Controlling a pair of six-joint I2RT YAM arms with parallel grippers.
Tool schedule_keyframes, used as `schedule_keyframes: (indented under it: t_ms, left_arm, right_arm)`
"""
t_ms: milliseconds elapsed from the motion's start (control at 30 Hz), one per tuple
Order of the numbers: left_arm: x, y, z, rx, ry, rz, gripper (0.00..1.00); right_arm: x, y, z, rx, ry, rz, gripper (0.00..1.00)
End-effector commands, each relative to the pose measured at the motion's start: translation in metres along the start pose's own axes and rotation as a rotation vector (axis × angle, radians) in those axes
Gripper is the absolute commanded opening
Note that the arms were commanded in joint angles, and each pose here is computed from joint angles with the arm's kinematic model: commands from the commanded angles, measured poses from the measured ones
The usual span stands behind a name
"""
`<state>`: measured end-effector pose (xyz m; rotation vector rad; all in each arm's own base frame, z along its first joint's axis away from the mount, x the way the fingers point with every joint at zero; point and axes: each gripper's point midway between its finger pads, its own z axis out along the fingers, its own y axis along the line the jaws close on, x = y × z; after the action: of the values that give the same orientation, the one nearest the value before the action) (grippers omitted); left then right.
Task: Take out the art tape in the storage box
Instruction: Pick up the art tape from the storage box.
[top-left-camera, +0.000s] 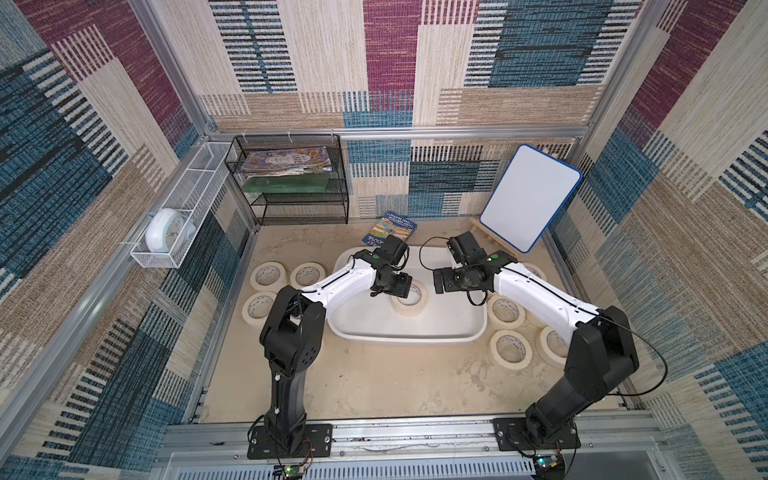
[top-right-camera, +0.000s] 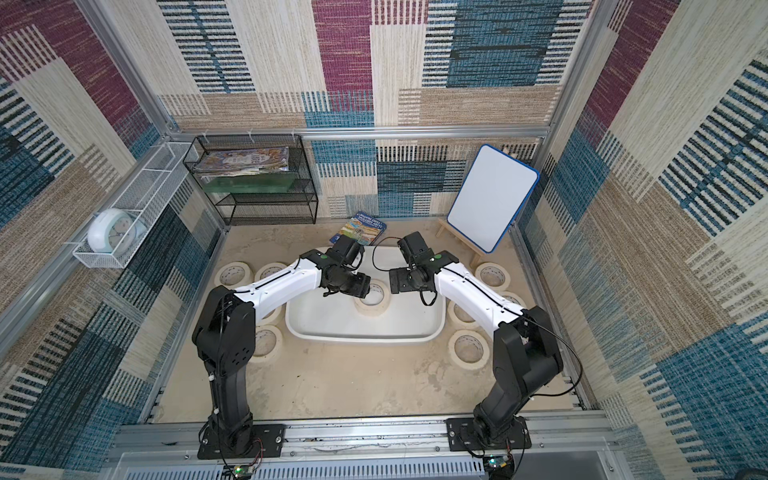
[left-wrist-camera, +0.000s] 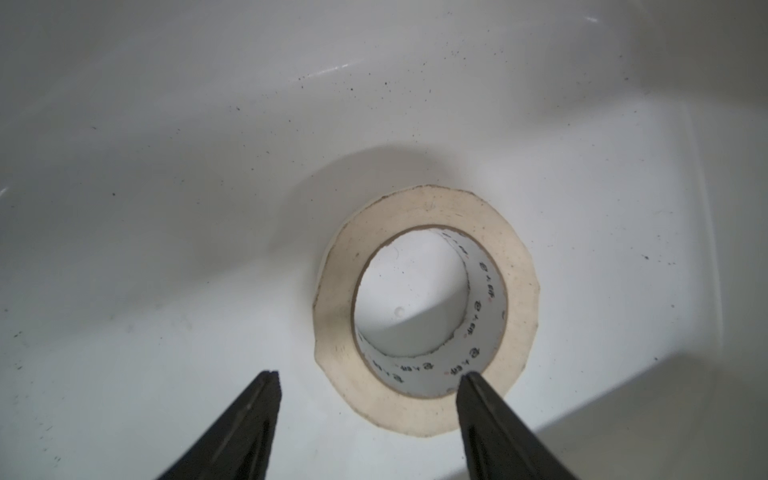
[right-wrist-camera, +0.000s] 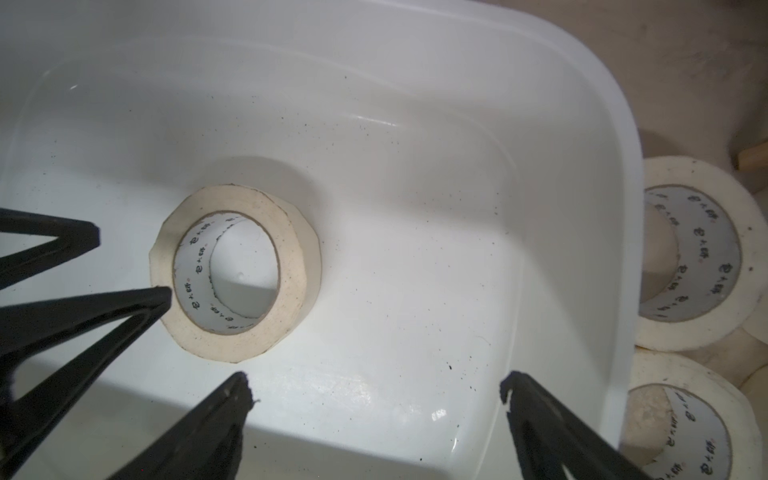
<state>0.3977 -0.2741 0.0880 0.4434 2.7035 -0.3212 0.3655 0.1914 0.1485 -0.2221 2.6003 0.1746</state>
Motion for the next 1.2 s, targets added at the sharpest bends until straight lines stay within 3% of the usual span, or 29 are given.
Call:
schedule_keyframes:
  t_ms: [0, 167, 300, 400, 600, 667, 767, 967, 1067, 1167]
  left_arm:
    - [0.000, 0.000, 0.012, -0.017, 0.018, -0.015, 0.68]
    - [0.006, -0.001, 0.033, -0.053, 0.062, 0.009, 0.64]
    - [0.008, -0.002, 0.040, -0.075, 0.079, 0.027, 0.55]
    - [0.006, -0.001, 0.039, -0.079, 0.071, 0.026, 0.40]
    - [0.000, -0.001, 0.032, -0.090, 0.048, 0.030, 0.00]
    - [-0.005, 0.000, 0.024, -0.103, 0.029, 0.035, 0.00]
    - [-0.020, 0.001, -0.001, -0.116, -0.039, 0.061, 0.00]
    - [-0.050, 0.024, -0.092, -0.207, -0.197, 0.080, 0.00]
    - [-0.044, 0.068, -0.133, -0.251, -0.250, -0.023, 0.00]
    - [-0.013, 0.137, -0.162, -0.289, -0.277, -0.221, 0.00]
  right_arm:
    - [-0.007, 0.005, -0.004, -0.025, -0.031, -0.027, 0.99]
    - [-0.005, 0.003, -0.005, -0.030, -0.036, -0.028, 0.99]
    - [-0.004, 0.001, -0.007, -0.032, -0.047, -0.021, 0.99]
    - [-0.005, -0.002, -0.011, -0.022, -0.057, -0.020, 0.99]
    - [-0.006, -0.007, -0.019, -0.009, -0.074, -0.014, 0.99]
    - [-0.005, -0.009, -0.019, -0.004, -0.075, -0.011, 0.99]
    - [-0.008, -0.009, -0.023, -0.004, -0.086, -0.010, 0.99]
    - [-0.017, -0.006, -0.029, -0.016, -0.107, -0.025, 0.99]
    - [-0.019, -0.004, -0.029, -0.023, -0.109, -0.041, 0.99]
    - [-0.023, 0.002, -0.031, -0.048, -0.113, -0.052, 0.99]
